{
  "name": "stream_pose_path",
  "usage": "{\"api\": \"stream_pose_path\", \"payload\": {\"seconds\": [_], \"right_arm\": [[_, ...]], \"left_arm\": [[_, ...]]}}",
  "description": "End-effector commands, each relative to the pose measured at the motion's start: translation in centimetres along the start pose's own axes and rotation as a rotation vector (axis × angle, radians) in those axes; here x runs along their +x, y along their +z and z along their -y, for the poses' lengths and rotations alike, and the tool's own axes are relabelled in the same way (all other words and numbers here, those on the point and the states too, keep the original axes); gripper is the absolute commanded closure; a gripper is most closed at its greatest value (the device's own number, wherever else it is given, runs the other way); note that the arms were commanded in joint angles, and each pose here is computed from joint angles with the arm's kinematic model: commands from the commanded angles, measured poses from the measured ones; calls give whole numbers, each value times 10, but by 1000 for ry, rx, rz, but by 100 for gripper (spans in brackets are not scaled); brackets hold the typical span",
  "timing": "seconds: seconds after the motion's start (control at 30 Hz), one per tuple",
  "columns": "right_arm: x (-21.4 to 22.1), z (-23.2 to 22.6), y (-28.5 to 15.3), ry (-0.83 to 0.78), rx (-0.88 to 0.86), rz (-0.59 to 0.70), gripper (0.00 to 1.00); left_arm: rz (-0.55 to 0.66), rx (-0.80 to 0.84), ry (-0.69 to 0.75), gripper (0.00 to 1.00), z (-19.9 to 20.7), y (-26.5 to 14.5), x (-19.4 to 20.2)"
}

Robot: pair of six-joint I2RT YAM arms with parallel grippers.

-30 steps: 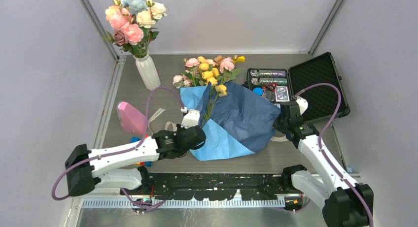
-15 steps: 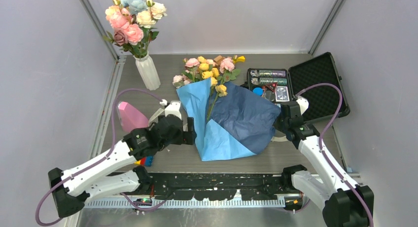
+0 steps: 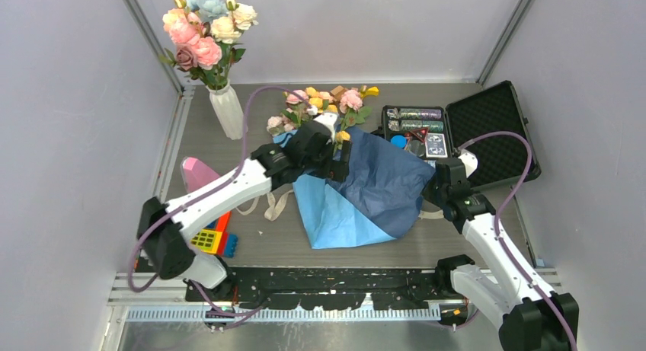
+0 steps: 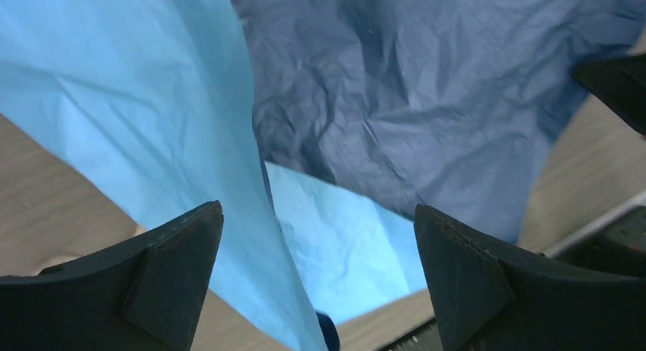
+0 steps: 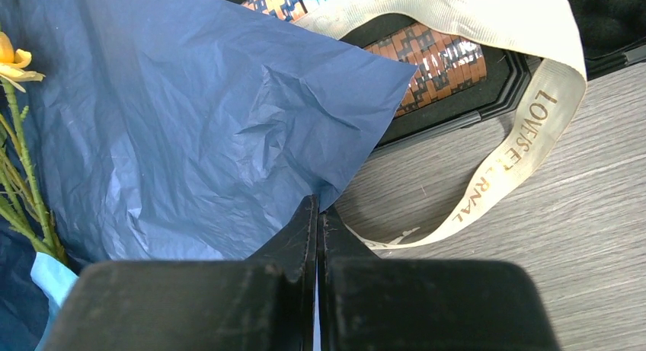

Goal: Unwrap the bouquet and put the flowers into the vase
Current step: Unfold the wrapping paper at the center of the board.

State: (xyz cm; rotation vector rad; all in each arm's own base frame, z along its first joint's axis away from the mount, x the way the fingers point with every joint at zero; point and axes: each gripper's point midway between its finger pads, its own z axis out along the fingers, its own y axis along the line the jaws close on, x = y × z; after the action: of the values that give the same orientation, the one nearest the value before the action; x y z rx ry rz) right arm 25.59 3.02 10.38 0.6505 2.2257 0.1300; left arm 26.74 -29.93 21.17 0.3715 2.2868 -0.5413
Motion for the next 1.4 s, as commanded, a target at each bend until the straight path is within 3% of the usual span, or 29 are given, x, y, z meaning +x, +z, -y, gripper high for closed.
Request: {"api": "stream_pose_path", "payload": {"seconds": [0.0,0.23,0.37,0.57,0.9,1.37], "right_arm": [[-8,-8,-2,35,-43,41,100],[-8,-7,-2,39,-41,45,100],[-8,-7,0,42,-42,47,100],[-7,-8,2,40,-39,42,100],[-14,-2,-1,50,-17,86,100],[-22,12,-1,33,55,131,100]], "left_arm": [[60,-131,138,0,-13,22,-37],[28,-312,286,1,-39,49,-45],[-7,-300,305,11,-37,63,-37],[-19,-301,314,40,-37,72,-35],[-30,-386,347,99,-58,62,-32],[-95,-475,193,100,-128,10,24]]}}
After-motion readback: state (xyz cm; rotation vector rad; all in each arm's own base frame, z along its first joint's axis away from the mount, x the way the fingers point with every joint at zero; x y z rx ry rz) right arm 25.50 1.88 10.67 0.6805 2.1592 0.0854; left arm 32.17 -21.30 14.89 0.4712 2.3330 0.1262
